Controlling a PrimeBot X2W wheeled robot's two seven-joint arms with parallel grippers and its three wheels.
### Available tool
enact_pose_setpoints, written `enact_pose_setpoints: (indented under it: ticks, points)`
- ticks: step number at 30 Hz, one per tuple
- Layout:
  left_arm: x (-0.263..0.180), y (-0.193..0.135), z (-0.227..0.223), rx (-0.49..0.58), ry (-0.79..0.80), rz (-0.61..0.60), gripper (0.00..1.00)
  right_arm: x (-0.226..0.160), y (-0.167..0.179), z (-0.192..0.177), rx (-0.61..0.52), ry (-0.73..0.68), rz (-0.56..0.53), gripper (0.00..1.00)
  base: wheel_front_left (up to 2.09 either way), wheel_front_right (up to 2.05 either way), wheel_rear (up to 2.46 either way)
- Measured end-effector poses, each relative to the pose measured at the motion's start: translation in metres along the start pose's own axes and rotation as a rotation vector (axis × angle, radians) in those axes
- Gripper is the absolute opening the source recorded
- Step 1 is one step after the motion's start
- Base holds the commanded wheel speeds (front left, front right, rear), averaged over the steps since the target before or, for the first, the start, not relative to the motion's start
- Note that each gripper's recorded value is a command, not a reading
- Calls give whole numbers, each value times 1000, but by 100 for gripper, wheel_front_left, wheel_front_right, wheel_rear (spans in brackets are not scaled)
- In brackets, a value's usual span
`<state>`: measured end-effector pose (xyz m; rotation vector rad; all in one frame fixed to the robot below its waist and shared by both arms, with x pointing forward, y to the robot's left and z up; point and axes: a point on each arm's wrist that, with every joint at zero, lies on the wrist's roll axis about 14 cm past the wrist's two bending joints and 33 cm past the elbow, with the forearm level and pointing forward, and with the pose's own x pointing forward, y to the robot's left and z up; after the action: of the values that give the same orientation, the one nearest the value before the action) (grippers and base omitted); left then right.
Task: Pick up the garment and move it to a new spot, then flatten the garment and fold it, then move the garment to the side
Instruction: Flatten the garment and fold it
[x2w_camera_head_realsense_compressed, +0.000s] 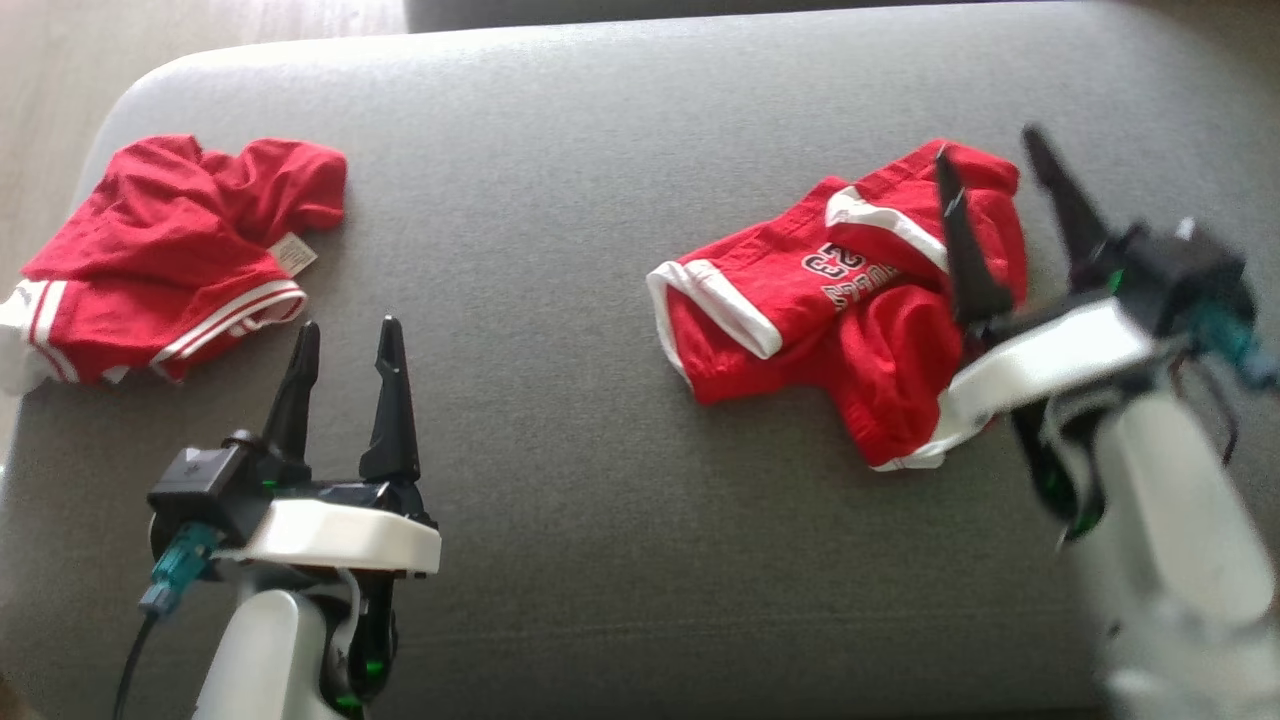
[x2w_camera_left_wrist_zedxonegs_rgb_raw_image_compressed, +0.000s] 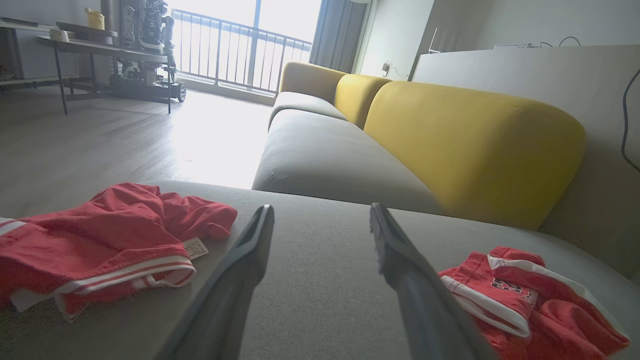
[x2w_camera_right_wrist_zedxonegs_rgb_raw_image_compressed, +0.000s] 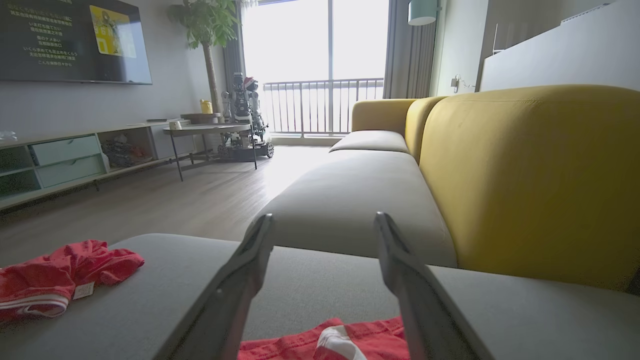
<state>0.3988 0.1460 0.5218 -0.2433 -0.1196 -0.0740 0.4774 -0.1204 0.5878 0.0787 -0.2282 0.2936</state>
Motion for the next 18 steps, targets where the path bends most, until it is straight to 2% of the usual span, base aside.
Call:
enact_pose_setpoints:
  ticks: [9, 18]
  points:
    - [0, -19, -16, -5, 45, -60, 100, -70, 11, -39, 21, 106, -60, 100, 0, 0, 0]
    - [-3, -17, -23, -29, 67, -50, 100, -69, 19, -46, 10, 117, -36, 100, 0, 0, 0]
